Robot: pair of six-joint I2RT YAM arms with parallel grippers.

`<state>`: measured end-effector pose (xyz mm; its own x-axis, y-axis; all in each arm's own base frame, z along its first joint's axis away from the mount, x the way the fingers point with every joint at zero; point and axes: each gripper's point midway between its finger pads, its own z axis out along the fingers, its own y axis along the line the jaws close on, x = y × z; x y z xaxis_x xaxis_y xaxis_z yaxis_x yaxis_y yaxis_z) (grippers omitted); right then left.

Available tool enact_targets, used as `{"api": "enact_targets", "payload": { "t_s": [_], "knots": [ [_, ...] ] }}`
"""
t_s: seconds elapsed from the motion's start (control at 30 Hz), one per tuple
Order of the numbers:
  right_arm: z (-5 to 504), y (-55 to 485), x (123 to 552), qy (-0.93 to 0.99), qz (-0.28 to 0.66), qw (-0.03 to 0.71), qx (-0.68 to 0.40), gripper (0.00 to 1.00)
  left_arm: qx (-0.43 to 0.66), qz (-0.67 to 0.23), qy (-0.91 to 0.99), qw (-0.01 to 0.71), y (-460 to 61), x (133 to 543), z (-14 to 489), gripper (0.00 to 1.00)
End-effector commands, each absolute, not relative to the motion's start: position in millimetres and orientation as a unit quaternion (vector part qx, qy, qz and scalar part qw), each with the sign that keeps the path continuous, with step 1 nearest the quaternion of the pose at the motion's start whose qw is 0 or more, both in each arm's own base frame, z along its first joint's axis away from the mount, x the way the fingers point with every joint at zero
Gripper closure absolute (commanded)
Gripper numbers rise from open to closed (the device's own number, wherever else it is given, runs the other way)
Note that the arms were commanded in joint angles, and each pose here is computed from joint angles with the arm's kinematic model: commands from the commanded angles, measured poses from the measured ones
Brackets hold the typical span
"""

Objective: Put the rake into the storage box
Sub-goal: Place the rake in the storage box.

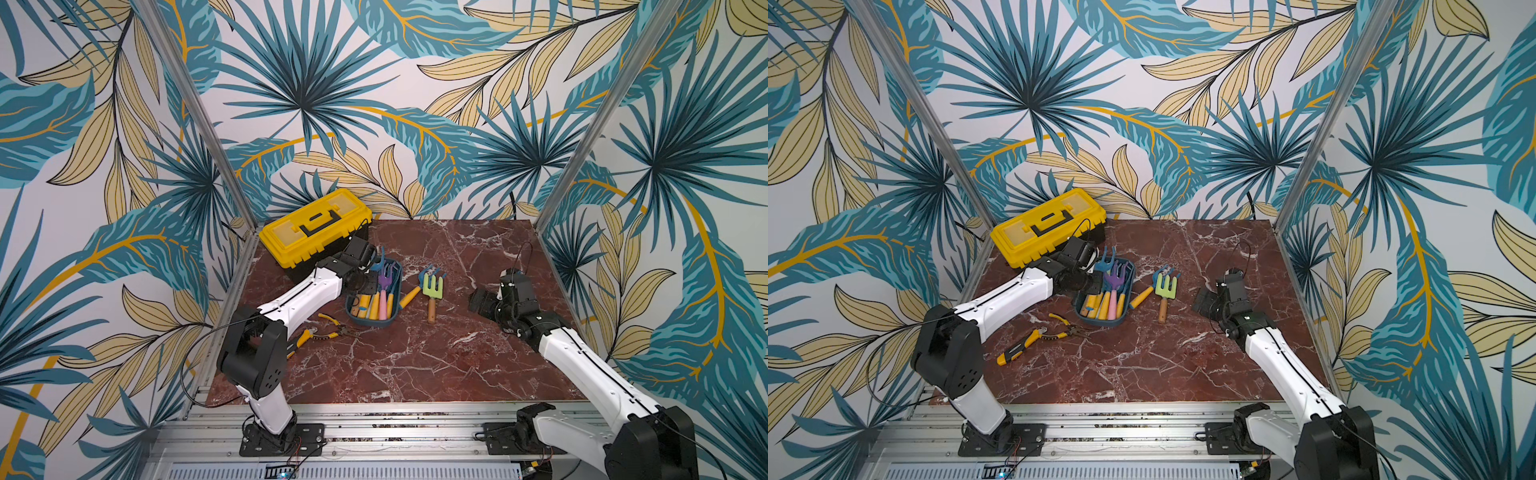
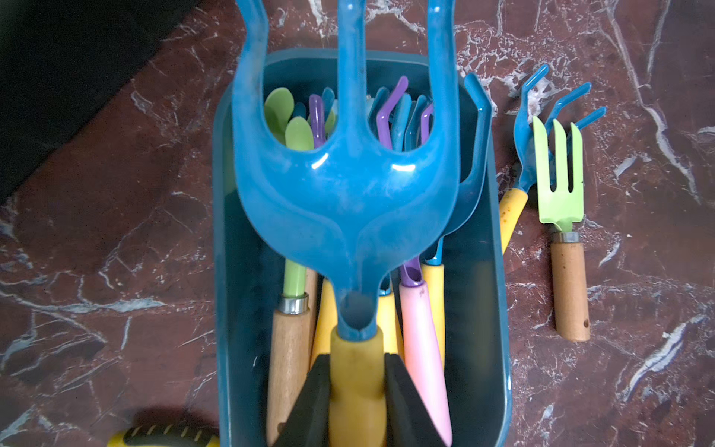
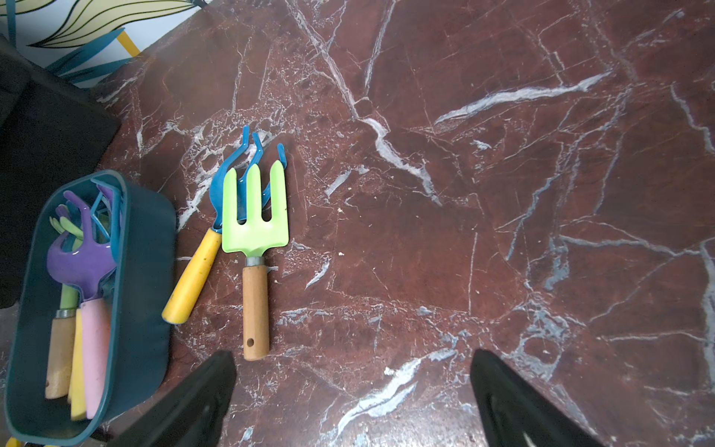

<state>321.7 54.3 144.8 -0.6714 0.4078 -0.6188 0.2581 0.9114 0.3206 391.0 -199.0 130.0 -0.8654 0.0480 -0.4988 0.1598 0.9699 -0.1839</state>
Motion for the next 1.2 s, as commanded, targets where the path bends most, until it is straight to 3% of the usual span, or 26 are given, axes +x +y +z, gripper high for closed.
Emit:
{"api": "enact_targets", "payload": {
  "t_s": [0.0,0.3,0.5,0.77,0.87,1.17],
  "knots": [
    [137,55,320,0.911,0.105,0.353,0.185,0.01,0.064,-0.094,0.967,0.228,-192,379,111,0.84],
    [135,55,320,0.912,0.104,0.351,0.185,0.01,0.059,-0.082,0.971,0.214,-188,376,96,0.84],
    [134,56,321,0.913,0.107,0.349,0.185,0.01,0.054,-0.079,0.972,0.217,-184,373,97,0.78],
    [131,57,321,0.914,0.107,0.345,0.185,0.01,0.052,-0.074,0.971,0.222,-181,371,107,0.49],
    [131,57,323,0.914,0.108,0.345,0.184,0.01,0.053,-0.079,0.968,0.232,-181,371,119,0.44],
    [127,58,323,0.916,0.109,0.34,0.184,0.01,0.053,-0.068,0.972,0.218,-178,368,107,0.47]
  ]
}}
